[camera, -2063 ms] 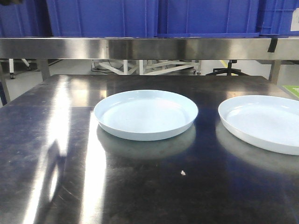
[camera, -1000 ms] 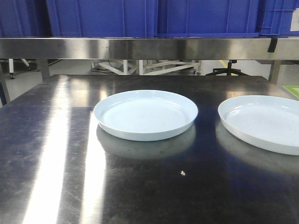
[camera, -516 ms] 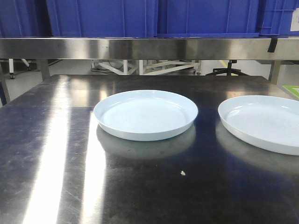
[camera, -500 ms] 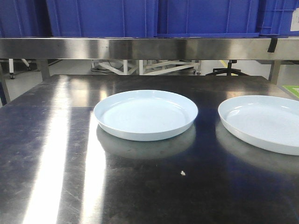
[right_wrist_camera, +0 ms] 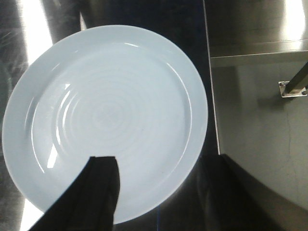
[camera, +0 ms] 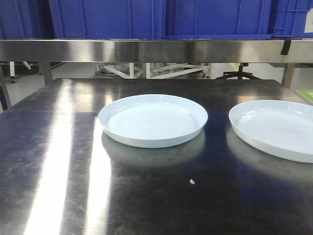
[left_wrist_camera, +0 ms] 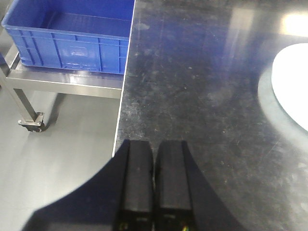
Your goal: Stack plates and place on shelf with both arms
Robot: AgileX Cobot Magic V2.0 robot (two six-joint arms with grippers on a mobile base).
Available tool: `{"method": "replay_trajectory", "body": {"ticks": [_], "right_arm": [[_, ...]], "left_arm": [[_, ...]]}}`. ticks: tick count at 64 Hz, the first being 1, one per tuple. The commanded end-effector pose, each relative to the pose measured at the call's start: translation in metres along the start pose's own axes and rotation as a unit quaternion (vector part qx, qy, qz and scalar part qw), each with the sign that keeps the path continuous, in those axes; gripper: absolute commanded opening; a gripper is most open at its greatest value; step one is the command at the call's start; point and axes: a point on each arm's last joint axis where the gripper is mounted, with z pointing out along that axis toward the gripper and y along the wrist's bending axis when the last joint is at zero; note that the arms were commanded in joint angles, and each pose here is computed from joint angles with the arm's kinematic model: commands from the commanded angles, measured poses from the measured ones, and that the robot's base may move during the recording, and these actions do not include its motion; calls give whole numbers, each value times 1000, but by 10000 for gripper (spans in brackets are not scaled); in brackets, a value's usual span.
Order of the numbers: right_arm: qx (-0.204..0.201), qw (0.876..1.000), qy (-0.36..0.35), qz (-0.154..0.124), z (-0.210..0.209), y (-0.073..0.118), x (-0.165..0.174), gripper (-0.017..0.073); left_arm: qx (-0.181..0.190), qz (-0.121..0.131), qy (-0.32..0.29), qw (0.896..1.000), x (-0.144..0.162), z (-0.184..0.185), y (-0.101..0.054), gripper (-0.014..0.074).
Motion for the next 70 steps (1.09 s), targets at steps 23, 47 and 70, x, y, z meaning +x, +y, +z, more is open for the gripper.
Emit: {"method": "replay_trajectory", "body": {"ticks": [23, 47, 70], "right_arm": [[26, 998, -55, 24, 20, -9, -68, 477], [64, 997, 10, 51, 64, -32, -71, 477], [70, 995, 48, 52, 86, -35, -61, 477]], "left_arm": [[9, -5, -53, 999, -16, -5, -2, 97], [9, -5, -53, 999, -16, -5, -2, 97], [9, -5, -53, 999, -16, -5, -2, 97]]}}
